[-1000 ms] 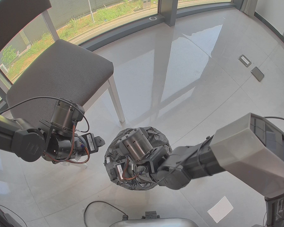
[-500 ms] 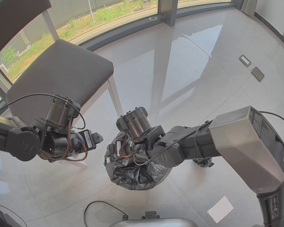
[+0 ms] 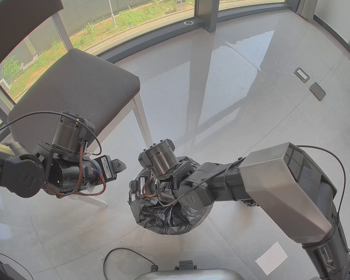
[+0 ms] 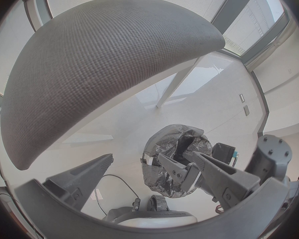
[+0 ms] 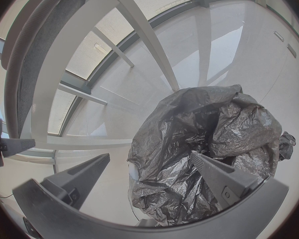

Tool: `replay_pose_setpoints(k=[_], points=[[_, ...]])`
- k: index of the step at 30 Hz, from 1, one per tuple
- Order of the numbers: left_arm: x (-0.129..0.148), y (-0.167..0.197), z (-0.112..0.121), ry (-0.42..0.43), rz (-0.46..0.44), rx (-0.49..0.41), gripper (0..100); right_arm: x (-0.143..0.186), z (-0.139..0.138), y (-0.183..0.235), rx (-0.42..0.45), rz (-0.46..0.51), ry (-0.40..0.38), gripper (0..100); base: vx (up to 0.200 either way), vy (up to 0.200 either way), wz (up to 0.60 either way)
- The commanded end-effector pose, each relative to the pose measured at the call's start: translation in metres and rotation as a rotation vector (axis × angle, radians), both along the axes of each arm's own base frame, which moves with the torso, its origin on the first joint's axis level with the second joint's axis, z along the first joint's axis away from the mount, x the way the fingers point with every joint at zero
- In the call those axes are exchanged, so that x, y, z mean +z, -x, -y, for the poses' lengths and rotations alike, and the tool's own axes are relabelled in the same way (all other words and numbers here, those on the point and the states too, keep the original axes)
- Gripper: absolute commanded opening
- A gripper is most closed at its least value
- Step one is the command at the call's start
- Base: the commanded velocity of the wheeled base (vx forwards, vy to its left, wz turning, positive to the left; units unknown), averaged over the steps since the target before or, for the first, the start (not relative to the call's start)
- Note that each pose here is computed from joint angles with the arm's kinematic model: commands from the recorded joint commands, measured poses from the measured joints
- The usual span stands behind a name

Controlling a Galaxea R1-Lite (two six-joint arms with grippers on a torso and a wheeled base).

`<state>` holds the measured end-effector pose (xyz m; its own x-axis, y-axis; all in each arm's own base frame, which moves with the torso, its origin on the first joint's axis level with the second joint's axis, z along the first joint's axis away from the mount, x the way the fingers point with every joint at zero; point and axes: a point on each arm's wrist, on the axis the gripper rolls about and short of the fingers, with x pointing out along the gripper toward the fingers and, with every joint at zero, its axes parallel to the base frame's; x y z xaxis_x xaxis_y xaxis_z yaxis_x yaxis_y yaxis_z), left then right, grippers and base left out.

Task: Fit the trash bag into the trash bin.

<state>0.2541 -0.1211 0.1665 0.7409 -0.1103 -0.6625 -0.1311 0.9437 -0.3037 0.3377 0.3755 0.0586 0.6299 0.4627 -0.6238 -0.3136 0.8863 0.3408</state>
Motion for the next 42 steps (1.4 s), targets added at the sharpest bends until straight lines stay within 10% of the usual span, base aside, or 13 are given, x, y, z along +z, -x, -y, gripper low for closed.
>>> replay_pose_setpoints(k=[1,12,13,42], points=[[0.002,0.0,0.0,0.005,0.009,0.001,100,-0.011,-0.004,-0.001,0.002,-0.009,0.01,100,0.0,0.0,0.0],[0.002,-0.001,-0.001,0.011,0.014,0.006,100,-0.025,-0.012,-0.01,-0.012,0.003,-0.027,100,0.0,0.0,0.0],[0.002,-0.001,-0.001,0.012,0.014,0.007,100,-0.024,-0.013,-0.011,-0.012,0.015,-0.041,0,0.0,0.0,0.0],[0.005,0.002,-0.002,0.021,0.026,0.012,100,-0.007,-0.032,0.002,0.049,0.085,-0.064,0,0.0,0.0,0.0]])
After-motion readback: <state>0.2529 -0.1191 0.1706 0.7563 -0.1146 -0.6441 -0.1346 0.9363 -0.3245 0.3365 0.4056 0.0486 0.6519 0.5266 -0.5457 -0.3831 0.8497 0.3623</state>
